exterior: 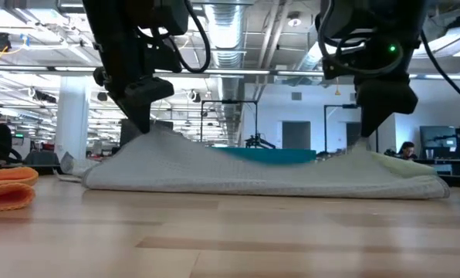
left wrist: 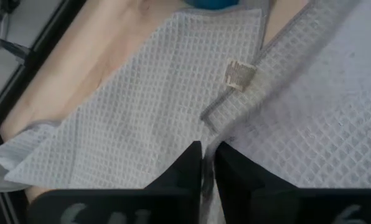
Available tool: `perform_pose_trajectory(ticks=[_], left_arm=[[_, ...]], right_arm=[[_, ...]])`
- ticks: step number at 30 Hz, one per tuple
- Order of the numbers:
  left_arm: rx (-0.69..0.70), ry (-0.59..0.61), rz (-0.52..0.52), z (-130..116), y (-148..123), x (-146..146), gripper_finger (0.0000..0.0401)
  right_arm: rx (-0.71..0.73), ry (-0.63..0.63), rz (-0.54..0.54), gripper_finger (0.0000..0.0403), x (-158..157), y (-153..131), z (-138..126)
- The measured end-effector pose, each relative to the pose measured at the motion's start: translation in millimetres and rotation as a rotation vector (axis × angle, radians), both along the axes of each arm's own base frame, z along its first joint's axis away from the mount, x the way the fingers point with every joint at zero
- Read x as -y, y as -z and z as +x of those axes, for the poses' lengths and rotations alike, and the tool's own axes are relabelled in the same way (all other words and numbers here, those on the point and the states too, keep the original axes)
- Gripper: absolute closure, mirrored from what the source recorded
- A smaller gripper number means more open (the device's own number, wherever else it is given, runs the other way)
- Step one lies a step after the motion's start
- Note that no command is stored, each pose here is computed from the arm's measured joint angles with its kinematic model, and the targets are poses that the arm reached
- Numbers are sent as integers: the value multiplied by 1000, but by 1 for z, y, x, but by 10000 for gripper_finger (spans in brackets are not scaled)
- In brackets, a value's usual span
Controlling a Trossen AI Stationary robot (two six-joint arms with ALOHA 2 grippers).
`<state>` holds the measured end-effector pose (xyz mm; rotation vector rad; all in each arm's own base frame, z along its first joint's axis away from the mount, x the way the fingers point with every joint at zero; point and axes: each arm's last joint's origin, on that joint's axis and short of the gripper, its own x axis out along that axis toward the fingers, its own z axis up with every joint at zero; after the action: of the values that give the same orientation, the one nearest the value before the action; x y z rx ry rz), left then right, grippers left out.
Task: Fold microfiber towels
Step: Fold the bottom left gray microfiber cloth
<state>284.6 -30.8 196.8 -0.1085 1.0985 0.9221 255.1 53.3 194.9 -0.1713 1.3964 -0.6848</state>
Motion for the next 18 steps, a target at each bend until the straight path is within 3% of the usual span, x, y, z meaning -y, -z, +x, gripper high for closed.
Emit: perform_pose_trajectory(ticks=[13, 18], left_arm=[[-4, 10, -38, 2, 0, -3, 261], [41, 143, -63, 2, -6, 24, 255]], right_arm=[[3, 61, 0, 224, 15, -1, 3], [47, 30, 19, 212, 5, -12, 4]])
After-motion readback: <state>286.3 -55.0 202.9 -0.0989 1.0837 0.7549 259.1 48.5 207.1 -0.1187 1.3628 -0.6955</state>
